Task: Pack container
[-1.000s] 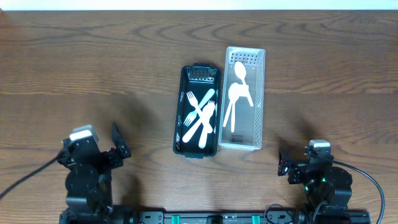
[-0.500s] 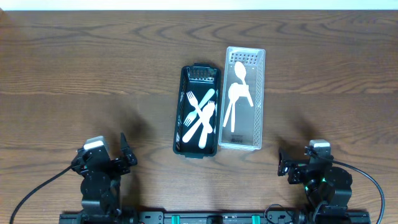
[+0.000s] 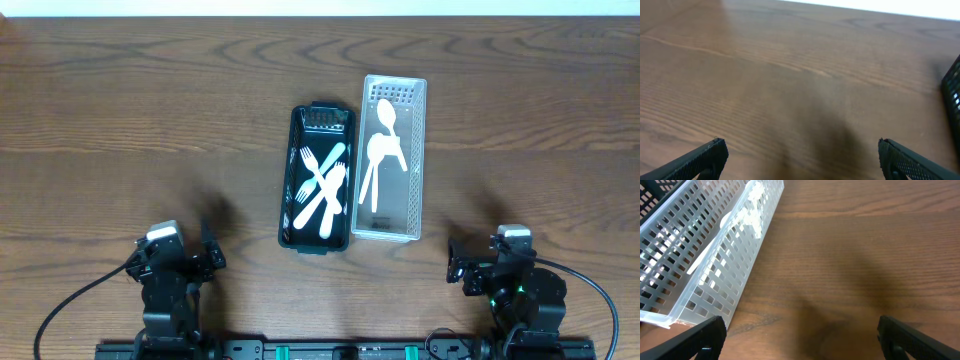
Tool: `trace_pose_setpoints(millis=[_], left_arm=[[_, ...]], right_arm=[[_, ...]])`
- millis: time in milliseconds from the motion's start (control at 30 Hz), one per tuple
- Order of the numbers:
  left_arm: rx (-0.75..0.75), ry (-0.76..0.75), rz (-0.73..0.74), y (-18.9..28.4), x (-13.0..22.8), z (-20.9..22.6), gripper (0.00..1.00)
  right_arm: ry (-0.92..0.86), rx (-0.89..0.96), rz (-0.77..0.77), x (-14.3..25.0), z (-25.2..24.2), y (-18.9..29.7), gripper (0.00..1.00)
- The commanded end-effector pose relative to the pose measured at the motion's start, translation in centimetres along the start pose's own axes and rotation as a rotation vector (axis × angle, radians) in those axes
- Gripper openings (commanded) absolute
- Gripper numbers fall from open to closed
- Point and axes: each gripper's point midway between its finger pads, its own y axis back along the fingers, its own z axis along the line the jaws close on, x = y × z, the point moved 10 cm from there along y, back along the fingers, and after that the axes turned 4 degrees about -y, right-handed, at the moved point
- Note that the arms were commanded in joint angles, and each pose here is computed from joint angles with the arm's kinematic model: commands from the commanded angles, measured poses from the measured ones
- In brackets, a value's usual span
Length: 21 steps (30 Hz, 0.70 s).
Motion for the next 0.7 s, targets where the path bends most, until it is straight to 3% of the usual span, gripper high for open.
trace_pose_setpoints(millis=[0,667], left_arm=[[-0.006,0.01,0.004,-0.34,0.54,0.01,0.98],[-0.007,0.006,0.016,-0.53,0.87,-0.02,0.98]], right_arm=[[-0.007,-0.004,-0.004,0.09,0.05,-0.03,0.99],[-0.007,-0.004,-0.004,0.09,0.05,-0.03,0.99]])
